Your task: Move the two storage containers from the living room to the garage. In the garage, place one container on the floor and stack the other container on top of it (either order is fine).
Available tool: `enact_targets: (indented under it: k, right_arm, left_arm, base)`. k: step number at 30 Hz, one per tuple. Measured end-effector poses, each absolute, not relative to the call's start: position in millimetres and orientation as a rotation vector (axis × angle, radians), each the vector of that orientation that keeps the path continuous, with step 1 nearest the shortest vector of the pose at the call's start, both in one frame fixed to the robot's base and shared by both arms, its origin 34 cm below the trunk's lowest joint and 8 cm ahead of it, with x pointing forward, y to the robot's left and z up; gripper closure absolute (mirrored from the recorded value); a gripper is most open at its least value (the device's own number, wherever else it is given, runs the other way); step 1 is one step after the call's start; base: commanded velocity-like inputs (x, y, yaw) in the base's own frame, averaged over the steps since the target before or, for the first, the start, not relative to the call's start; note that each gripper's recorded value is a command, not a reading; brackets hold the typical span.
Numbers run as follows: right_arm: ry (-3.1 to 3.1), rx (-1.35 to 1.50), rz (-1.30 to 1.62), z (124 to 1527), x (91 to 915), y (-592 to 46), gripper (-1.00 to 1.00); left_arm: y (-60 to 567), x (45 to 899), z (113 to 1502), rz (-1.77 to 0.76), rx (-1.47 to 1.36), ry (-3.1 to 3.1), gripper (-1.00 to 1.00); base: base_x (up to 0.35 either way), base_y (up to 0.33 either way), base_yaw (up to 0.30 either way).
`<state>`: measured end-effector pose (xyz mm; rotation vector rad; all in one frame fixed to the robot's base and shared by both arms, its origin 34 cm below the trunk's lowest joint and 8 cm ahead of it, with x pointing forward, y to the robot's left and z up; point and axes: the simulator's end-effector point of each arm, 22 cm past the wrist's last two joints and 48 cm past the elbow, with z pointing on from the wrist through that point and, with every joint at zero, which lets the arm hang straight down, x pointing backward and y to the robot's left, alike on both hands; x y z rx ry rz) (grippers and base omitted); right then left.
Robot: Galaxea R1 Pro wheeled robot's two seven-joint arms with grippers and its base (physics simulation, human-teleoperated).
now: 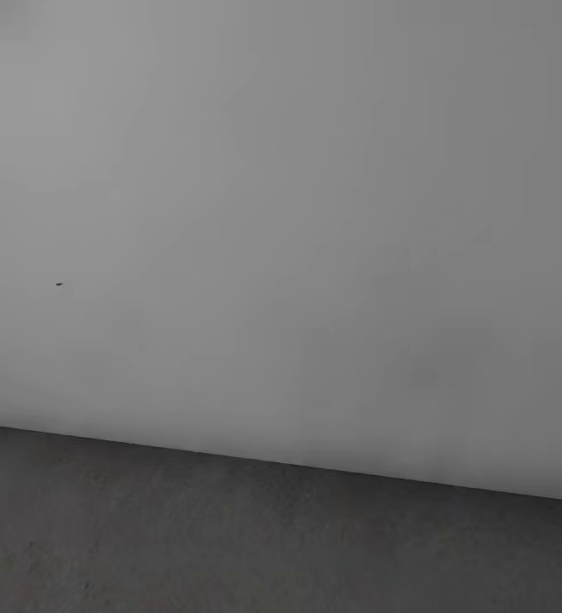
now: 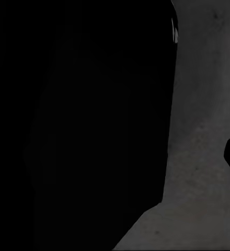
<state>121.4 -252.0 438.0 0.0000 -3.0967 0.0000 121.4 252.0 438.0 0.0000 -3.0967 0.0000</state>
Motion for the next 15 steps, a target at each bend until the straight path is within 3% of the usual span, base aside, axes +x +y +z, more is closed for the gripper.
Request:
enact_targets:
  k: [15]
  right_arm:
    - [-3.102, 0.028, -0.002, 437.9, 123.9, -251.0, -1.0]
  left_arm:
    - [257.4, 138.8, 437.5, -0.009, 0.002, -3.133, -1.0]
  base:
    - [0.0, 0.0, 0.0]
